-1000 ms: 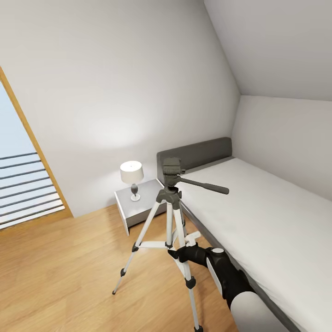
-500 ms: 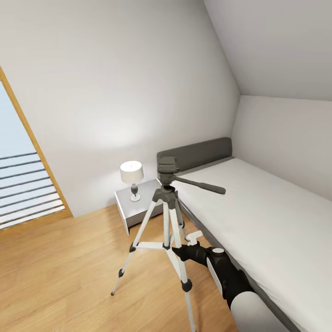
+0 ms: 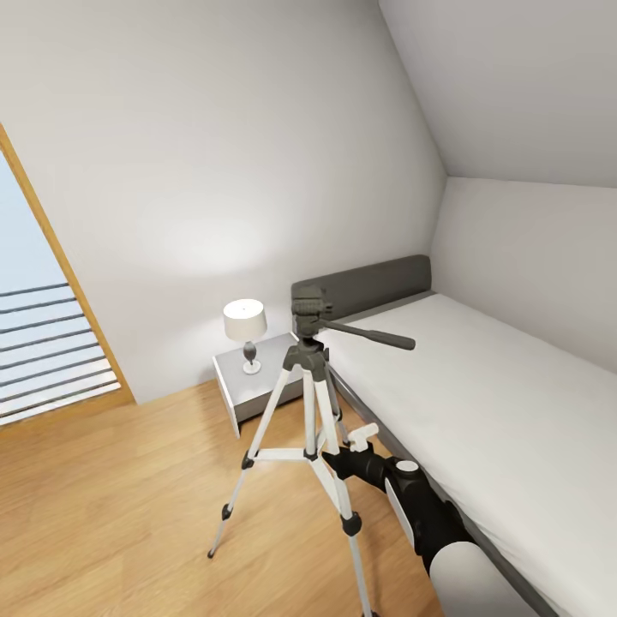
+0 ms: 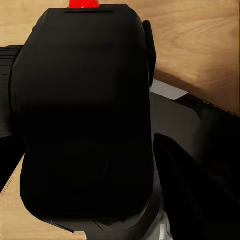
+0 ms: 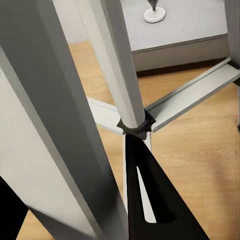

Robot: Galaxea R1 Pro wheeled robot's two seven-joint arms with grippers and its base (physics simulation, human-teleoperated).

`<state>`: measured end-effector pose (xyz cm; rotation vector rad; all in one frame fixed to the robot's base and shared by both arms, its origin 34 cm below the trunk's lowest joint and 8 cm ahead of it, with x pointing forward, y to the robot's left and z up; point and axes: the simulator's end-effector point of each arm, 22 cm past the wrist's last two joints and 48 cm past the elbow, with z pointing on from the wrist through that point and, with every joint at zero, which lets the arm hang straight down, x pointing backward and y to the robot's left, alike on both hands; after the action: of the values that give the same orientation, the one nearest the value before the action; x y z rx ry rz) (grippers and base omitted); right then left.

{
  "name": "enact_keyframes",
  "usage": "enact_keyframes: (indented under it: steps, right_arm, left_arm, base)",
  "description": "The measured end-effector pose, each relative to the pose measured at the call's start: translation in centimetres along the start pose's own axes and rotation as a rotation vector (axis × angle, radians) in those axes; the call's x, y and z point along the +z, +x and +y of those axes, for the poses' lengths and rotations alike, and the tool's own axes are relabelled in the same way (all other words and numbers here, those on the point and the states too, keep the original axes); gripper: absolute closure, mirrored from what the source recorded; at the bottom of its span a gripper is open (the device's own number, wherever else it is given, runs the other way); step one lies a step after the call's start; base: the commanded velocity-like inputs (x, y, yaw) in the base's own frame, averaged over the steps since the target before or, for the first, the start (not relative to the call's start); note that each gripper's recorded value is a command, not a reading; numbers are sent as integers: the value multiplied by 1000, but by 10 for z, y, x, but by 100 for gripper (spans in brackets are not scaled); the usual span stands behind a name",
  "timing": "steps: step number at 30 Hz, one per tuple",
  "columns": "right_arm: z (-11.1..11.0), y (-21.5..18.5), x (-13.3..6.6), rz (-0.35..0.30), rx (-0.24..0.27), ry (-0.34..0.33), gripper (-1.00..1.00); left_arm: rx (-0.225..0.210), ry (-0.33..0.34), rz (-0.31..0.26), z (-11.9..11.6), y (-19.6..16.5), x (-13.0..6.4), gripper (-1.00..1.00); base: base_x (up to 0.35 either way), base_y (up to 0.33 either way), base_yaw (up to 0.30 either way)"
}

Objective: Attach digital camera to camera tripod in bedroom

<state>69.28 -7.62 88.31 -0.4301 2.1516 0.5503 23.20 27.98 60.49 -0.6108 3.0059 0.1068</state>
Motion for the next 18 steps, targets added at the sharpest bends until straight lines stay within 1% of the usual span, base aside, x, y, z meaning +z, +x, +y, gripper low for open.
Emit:
enact_keyframes:
  steps: [2,3,5,6,7,8,10,13,14,16,17,18]
  right_arm:
    - [-1,0,0,-1,0,0,100]
    - [-1,0,0,-2,0,1,100]
    - [-1,0,-1,-2,0,0,100]
    - [-1,0,-1,-2,1,0,100]
    - [-1,0,-1,-2,0,1,100]
    - [-1,0,-1,-2,0,0,100]
    - [-1,0,-1,-3,-2,1,100]
    - [0,0,0,-4,-6,-1,100]
    - [0,0,0,-6,-12,-2,100]
    - [1,0,0,-9,-18,-5,100]
    - [4,0,1,-16,-28,-14,100]
    - [0,-2,1,-25,-25,-1,100]
  left_arm:
    - [1,-5,-28,10,-17,0,100]
    - [5,1,-63,13,-37,0,100]
    - [6,29,-155,14,-92,-6,100]
    - [5,36,-176,15,-106,-9,100]
    - [12,49,-206,17,-131,-15,100]
    - [15,56,-216,17,-143,-18,100]
    - [36,82,-239,20,-187,-35,100]
    - [41,110,-267,18,-222,-53,100]
    - [40,128,-293,17,-247,-69,100]
    - [27,156,-326,13,-274,-88,100]
    - [-40,172,-297,27,-295,-109,100]
    - [-18,213,-384,12,-333,-144,100]
  base:
    - [0,0,0]
    - [0,0,0]
    - [0,0,0]
    - [0,0,0]
    - [0,0,0]
    - [0,0,0]
    - [0,0,0]
    - [0,0,0]
    - [0,0,0]
    - [0,0,0]
    - [0,0,0]
    - [0,0,0]
